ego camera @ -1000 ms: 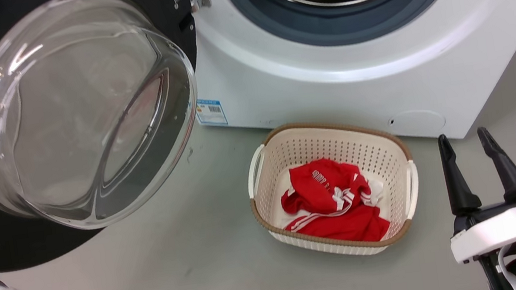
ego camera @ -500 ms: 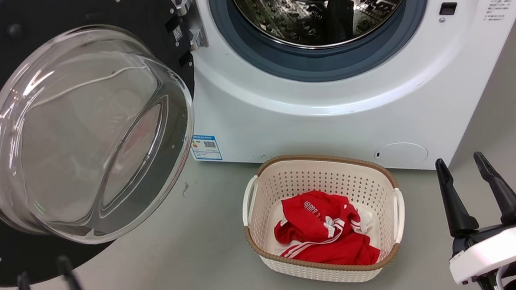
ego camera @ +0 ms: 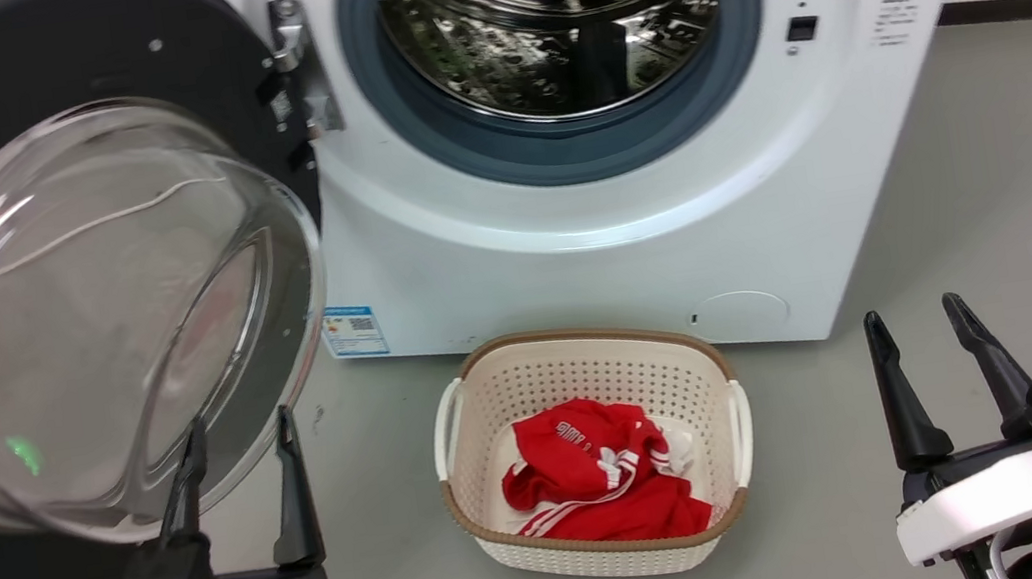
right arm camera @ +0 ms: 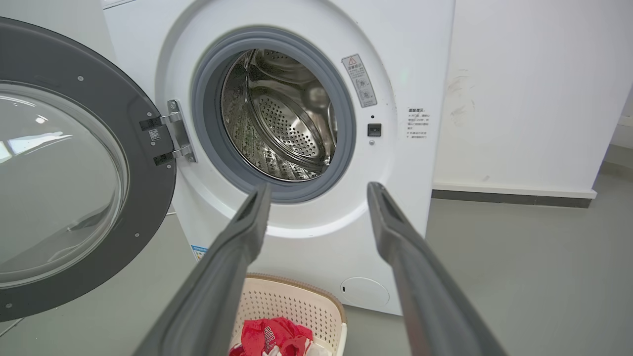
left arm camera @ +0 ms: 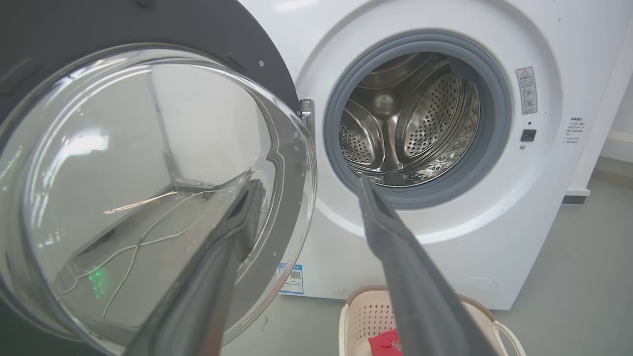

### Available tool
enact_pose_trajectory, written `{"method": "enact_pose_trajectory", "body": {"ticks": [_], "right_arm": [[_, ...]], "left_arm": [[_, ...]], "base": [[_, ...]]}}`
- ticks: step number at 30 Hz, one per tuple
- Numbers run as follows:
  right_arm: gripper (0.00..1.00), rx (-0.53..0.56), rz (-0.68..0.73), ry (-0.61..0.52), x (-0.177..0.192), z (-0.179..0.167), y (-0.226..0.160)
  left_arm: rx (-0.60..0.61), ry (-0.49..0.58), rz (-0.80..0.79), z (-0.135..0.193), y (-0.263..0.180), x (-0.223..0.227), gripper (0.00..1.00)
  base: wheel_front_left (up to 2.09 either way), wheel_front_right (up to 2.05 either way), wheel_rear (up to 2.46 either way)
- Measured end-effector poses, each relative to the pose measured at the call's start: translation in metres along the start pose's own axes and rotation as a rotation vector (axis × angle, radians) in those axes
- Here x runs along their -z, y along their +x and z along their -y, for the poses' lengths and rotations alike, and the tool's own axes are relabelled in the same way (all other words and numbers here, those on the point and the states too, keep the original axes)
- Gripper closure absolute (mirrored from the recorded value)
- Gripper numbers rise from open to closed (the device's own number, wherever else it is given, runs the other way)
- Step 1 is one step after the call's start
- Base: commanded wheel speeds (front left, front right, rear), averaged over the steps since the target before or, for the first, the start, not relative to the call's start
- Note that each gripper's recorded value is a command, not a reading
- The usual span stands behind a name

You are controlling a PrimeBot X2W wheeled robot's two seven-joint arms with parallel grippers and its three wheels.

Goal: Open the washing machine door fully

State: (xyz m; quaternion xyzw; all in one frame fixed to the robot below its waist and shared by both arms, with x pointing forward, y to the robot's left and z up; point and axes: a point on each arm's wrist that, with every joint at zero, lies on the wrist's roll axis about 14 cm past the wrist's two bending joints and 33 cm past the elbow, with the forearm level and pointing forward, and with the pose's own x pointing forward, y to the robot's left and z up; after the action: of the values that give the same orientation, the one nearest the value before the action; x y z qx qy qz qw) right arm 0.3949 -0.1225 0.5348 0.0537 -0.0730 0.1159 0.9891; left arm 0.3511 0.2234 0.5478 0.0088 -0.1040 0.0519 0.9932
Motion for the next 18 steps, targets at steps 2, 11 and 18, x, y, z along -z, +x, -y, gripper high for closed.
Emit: {"method": "enact_pose_trajectory", "body": {"ticks": [2, 11, 18], "right_arm": [[0.00, 0.020, 0.005, -0.012, -0.003, 0.007, -0.004], [0.00, 0.111, -0.014, -0.039, -0.003, 0.035, -0.025], [0.00, 0.119, -0.022, -0.021, 0.001, 0.036, -0.027]], "left_arm": [[0.043, -0.007, 0.007, 0.013, 0.008, -0.001, 0.00], [0.166, -0.028, -0.010, 0.054, 0.028, 0.009, 0.00], [0.159, -0.034, -0.019, 0.053, 0.028, 0.012, 0.00]], "base": [[0.00, 0.00, 0.00], [0.00, 0.00, 0.00], [0.00, 0.00, 0.00]]}}
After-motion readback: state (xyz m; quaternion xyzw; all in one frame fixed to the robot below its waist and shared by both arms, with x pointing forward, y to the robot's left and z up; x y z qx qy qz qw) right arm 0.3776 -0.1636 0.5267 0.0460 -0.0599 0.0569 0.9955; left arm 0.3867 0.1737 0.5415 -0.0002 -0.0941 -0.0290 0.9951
